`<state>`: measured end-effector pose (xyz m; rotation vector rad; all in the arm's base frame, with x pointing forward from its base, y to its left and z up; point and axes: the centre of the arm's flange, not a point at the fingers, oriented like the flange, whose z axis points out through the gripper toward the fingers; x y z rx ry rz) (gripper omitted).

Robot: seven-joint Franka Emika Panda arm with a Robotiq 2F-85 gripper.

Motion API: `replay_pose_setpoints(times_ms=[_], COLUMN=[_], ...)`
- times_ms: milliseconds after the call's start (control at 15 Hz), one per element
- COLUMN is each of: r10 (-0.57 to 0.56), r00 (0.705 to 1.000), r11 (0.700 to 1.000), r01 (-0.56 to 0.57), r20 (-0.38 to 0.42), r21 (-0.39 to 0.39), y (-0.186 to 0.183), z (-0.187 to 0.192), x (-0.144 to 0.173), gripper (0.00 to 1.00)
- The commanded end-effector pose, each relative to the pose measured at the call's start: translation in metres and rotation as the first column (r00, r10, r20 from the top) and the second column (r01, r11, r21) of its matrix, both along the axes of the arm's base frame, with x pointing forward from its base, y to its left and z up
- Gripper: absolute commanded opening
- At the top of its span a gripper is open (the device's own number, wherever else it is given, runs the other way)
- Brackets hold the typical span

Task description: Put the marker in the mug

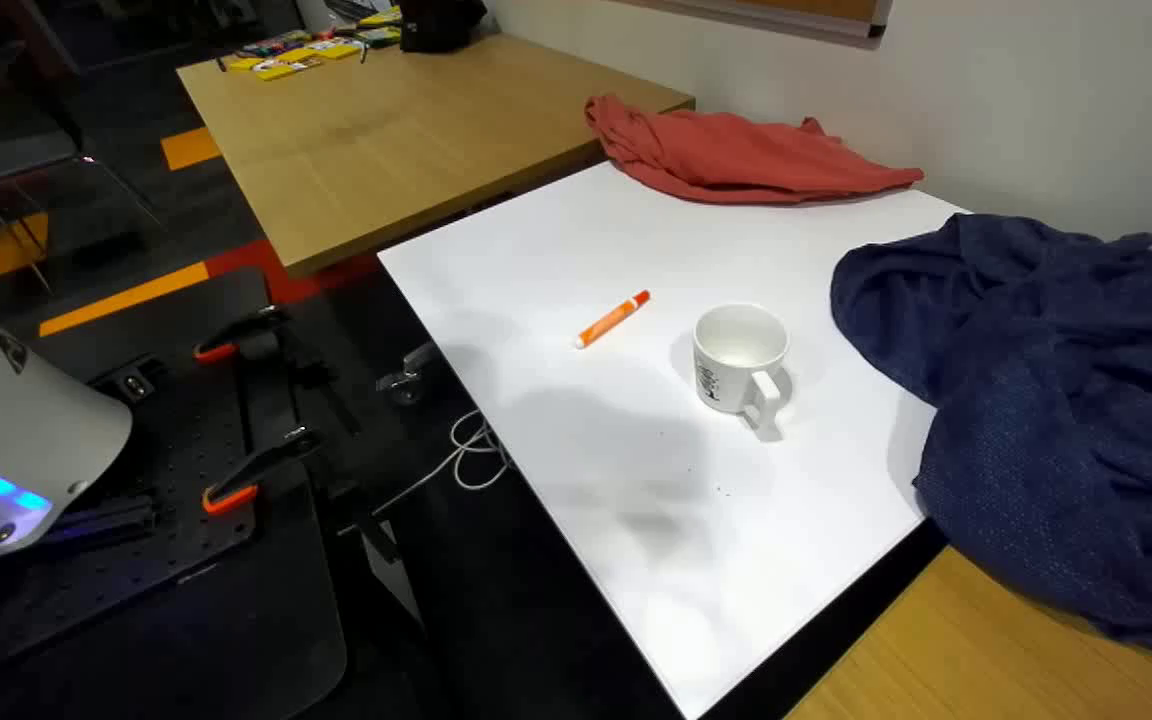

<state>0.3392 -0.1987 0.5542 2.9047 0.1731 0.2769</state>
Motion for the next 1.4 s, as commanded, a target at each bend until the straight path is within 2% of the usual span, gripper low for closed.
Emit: replay_pose_setpoints(times_ms=[0, 667, 1000, 1333], r10=[0.000, 0.009, 0.108, 0.179], r00=[1.000, 1.000, 0.994, 0.983], r11=[1.000, 1.000, 0.992, 0.976], r01=[0.000, -0.009, -0.109, -0.184], r20=[0.000, 0.002, 0.020, 0.046], r21=[0.000, 0.004, 0.060, 0.117], y=[0.000, 0.005, 0.059, 0.122], z=[0.000, 0.003, 0.001, -0.030], x=[0.000, 0.003, 0.037, 0.089], gripper=[1.00, 1.00, 1.00, 1.00])
